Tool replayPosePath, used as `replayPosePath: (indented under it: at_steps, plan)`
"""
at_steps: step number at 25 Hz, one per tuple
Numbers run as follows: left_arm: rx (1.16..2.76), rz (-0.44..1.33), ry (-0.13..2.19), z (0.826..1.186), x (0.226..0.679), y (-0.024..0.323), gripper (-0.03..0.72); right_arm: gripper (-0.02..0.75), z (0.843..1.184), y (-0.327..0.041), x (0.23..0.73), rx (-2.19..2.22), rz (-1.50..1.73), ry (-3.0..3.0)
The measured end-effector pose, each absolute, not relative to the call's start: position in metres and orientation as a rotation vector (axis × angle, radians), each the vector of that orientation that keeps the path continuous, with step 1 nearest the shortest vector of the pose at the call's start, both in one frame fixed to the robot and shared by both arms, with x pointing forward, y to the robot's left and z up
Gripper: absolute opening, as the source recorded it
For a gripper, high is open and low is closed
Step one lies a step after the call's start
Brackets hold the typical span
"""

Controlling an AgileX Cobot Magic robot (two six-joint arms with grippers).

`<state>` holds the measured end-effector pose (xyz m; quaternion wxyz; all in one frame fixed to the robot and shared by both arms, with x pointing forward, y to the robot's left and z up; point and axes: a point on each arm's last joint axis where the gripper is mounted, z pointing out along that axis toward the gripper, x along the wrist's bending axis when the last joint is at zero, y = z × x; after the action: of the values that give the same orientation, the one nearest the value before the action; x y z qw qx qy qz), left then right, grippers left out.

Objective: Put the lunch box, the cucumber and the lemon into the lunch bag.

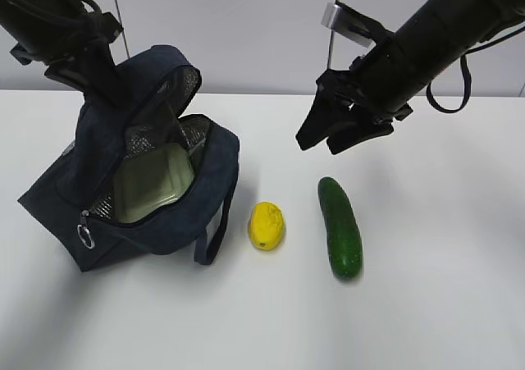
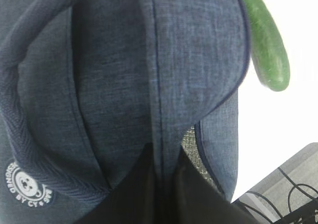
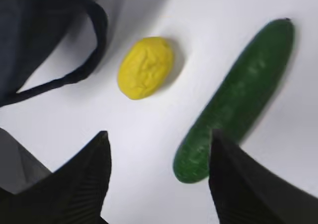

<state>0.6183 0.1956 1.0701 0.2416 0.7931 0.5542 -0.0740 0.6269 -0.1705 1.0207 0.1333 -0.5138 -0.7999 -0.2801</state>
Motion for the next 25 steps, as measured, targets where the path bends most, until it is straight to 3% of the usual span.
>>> replayPosePath:
  at_steps: [7, 16, 25]
  plan:
    - [2.179, -0.211, 1.516, 1.065, 0.62, 0.195, 0.003, 0.458, 1.01, -0.158, 0.619, -1.608, -0.552, -2.464]
    - [2.189, -0.206, 1.499, 1.065, 0.62, 0.195, 0.003, 0.456, 1.008, -0.14, 0.614, -1.655, -0.507, -2.485]
    - [2.2, -0.2, 1.486, 1.065, 0.62, 0.196, 0.003, 0.456, 0.971, -0.139, 0.621, -1.729, -0.35, -2.431]
